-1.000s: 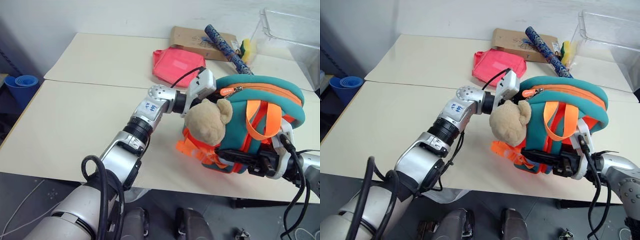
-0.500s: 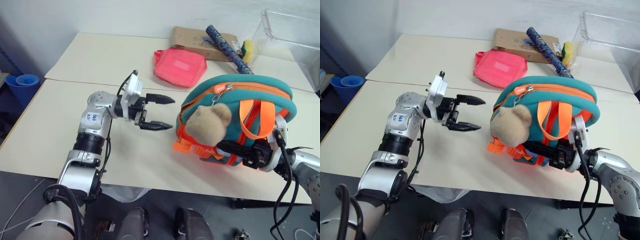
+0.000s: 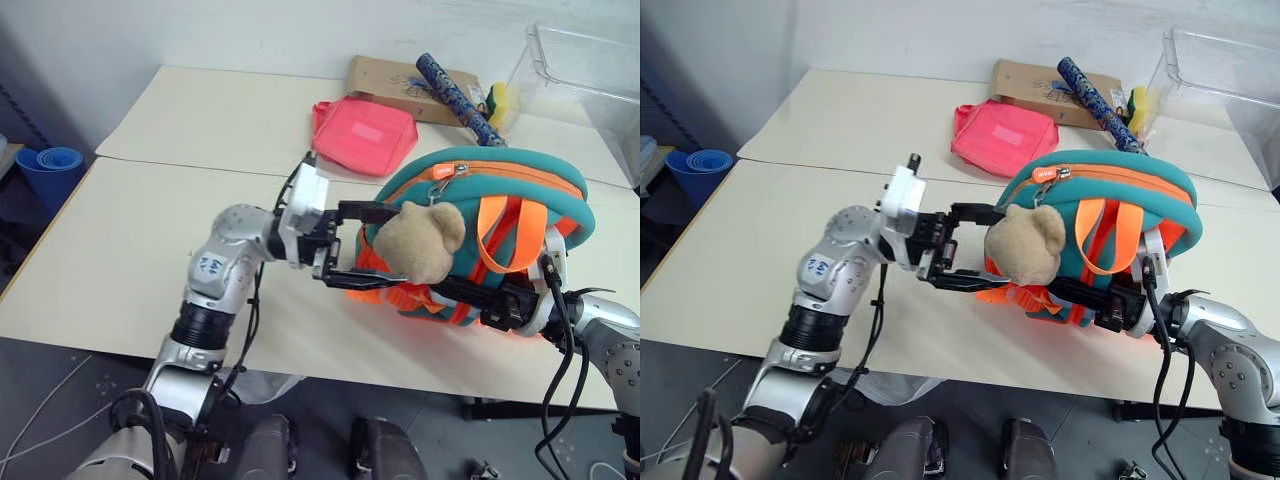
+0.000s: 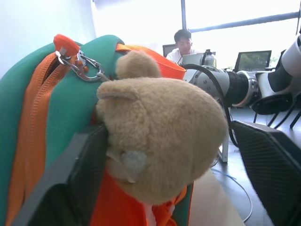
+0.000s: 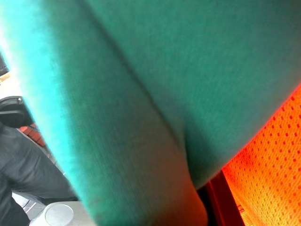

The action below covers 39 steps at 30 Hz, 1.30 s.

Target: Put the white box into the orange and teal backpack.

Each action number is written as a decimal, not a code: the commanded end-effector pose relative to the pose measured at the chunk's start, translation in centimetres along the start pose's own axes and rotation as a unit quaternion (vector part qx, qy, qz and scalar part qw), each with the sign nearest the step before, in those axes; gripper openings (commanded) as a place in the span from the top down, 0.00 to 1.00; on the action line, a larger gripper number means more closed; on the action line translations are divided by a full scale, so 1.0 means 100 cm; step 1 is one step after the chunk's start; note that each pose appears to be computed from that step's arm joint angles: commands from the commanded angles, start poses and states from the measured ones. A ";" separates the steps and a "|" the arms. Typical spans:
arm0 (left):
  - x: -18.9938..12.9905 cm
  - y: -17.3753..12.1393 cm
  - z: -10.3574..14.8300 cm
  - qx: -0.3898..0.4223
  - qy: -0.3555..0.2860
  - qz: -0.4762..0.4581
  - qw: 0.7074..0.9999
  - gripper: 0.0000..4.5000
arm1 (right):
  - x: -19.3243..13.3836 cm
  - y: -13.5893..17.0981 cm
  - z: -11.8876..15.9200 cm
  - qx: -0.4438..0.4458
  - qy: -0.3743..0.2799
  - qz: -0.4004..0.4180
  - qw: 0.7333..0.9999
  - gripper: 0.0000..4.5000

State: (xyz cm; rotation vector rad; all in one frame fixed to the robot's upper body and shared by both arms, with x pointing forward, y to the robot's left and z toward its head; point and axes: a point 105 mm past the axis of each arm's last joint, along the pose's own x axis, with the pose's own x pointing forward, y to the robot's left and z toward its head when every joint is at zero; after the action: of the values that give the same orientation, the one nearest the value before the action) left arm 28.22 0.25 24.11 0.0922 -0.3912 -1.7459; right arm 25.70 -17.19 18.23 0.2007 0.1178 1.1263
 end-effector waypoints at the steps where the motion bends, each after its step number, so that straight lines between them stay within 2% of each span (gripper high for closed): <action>1: 0.005 0.009 0.002 0.046 0.020 0.031 0.998 0.32 | 0.000 0.005 0.007 -0.015 -0.012 0.009 1.000 1.00; 3: 0.000 0.019 0.002 0.052 0.027 0.063 0.996 0.45 | -0.001 0.006 0.008 -0.014 -0.016 0.008 1.000 1.00; 6: -0.017 0.018 0.009 0.051 0.033 0.058 0.996 0.64 | -0.002 0.008 0.020 -0.007 -0.064 0.008 0.998 1.00; 11: -0.066 0.042 0.028 0.035 0.052 0.114 0.992 0.92 | -0.006 0.010 0.025 0.014 -0.095 0.000 0.995 1.00; 14: -0.100 0.051 0.026 0.007 0.092 0.137 0.986 0.92 | -0.009 0.011 0.023 0.023 -0.099 -0.008 0.995 1.00; 16: -0.133 0.068 -0.001 -0.005 0.149 0.212 0.966 0.92 | -0.010 0.012 0.020 0.027 -0.099 -0.012 0.995 1.00; 18: -0.149 0.074 -0.019 -0.008 0.186 0.242 0.952 0.92 | -0.010 0.012 0.019 0.029 -0.100 -0.014 0.994 1.00; 21: -0.145 0.069 -0.057 -0.024 0.216 0.234 0.948 0.92 | -0.011 0.014 0.016 0.034 -0.104 -0.020 0.994 1.00; 23: -0.133 0.055 -0.085 -0.032 0.232 0.201 0.951 0.92 | -0.012 0.013 0.013 0.038 -0.104 -0.025 0.994 1.00; 25: -0.119 0.042 -0.103 -0.038 0.228 0.170 0.958 0.92 | -0.012 0.012 0.008 0.039 -0.100 -0.032 0.994 1.00; 28: -0.098 0.028 -0.111 -0.047 0.189 0.147 0.970 0.92 | -0.014 0.007 -0.004 0.035 -0.083 -0.053 0.994 1.00; 31: -0.089 0.025 -0.100 -0.046 0.147 0.161 0.975 0.92 | -0.019 -0.017 -0.011 -0.022 -0.074 -0.129 0.989 1.00; 33: -0.092 0.021 -0.096 -0.044 0.148 0.172 0.973 0.79 | -0.023 -0.027 -0.015 -0.053 -0.057 -0.161 0.984 1.00; 35: -0.096 0.019 -0.090 -0.041 0.147 0.185 0.971 0.67 | -0.024 -0.023 -0.016 -0.075 -0.046 -0.145 0.986 0.85; 39: -0.136 -0.002 -0.069 -0.025 0.168 0.214 0.962 0.37 | -0.045 -0.016 -0.023 -0.187 0.022 -0.143 0.972 0.56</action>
State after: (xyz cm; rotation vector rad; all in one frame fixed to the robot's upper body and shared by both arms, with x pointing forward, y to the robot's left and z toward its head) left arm 33.33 10.73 13.96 0.2398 -0.0475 -1.3047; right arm 25.21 -20.98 14.85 -0.0784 0.0121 0.8498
